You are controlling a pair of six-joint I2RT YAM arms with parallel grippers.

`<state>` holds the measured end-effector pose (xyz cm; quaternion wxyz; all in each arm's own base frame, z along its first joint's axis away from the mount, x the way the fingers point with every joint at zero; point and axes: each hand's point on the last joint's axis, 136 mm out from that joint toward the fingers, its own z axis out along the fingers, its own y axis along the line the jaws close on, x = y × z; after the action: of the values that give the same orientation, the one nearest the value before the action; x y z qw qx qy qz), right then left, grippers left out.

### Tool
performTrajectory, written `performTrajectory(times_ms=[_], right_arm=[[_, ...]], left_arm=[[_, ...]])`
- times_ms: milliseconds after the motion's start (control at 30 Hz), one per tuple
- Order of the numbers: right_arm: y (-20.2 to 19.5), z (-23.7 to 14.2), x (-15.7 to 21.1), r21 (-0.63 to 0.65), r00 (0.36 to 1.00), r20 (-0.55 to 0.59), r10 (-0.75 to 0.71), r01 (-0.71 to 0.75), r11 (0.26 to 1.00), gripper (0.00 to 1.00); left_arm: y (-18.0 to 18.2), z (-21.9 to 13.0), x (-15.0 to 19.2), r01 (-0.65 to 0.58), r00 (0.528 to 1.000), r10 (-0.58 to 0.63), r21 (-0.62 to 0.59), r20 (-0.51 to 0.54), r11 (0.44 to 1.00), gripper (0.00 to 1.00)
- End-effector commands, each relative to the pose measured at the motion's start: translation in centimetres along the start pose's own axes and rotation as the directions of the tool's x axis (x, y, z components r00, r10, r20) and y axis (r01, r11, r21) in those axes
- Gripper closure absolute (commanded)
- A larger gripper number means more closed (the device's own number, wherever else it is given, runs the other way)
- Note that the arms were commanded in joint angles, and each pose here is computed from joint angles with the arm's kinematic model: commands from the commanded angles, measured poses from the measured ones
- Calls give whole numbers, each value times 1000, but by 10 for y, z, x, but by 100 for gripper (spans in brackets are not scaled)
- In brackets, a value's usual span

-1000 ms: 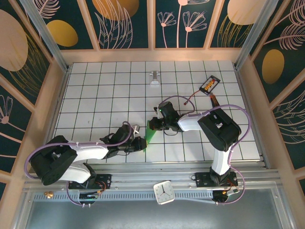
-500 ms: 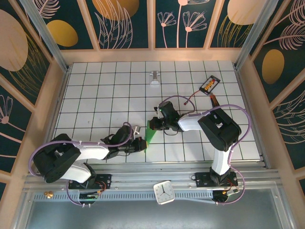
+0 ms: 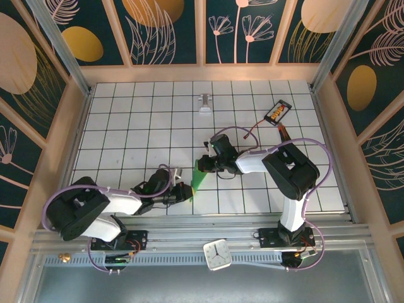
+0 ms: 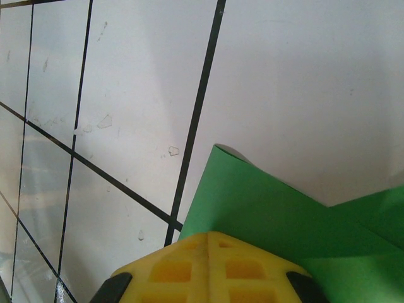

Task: Fold a paper plane with a square sheet of paper (pick it up from the middle)
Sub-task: Fold the wing for the fifth time at the center of the table.

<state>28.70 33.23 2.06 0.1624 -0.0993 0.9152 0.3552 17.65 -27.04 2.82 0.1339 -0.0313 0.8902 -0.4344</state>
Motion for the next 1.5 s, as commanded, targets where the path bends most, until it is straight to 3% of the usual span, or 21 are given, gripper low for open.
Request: performTrajectory(times_ms=[0, 267, 767, 1033, 1467], right_arm=[[-25, 3, 11, 70, 1000, -24, 11, -9, 998, 100], [-25, 5, 12, 63, 1000, -27, 15, -14, 998, 100], [-26, 5, 12, 59, 999, -27, 21, -20, 998, 100], [-26, 5, 13, 60, 999, -27, 24, -22, 998, 100], [-27, 5, 15, 57, 999, -31, 30, -28, 998, 100]], left_arm=[[6, -8, -3, -105, 994, 105, -122, 0, 987, 84], [11, -6, 5, -171, 985, 163, -193, -54, 966, 75], [8, -5, 5, -201, 979, 191, -200, -68, 959, 90], [-4, -1, 15, -172, 983, 166, -81, -77, 982, 100], [2, 8, 28, -121, 986, 116, -32, -117, 992, 99]])
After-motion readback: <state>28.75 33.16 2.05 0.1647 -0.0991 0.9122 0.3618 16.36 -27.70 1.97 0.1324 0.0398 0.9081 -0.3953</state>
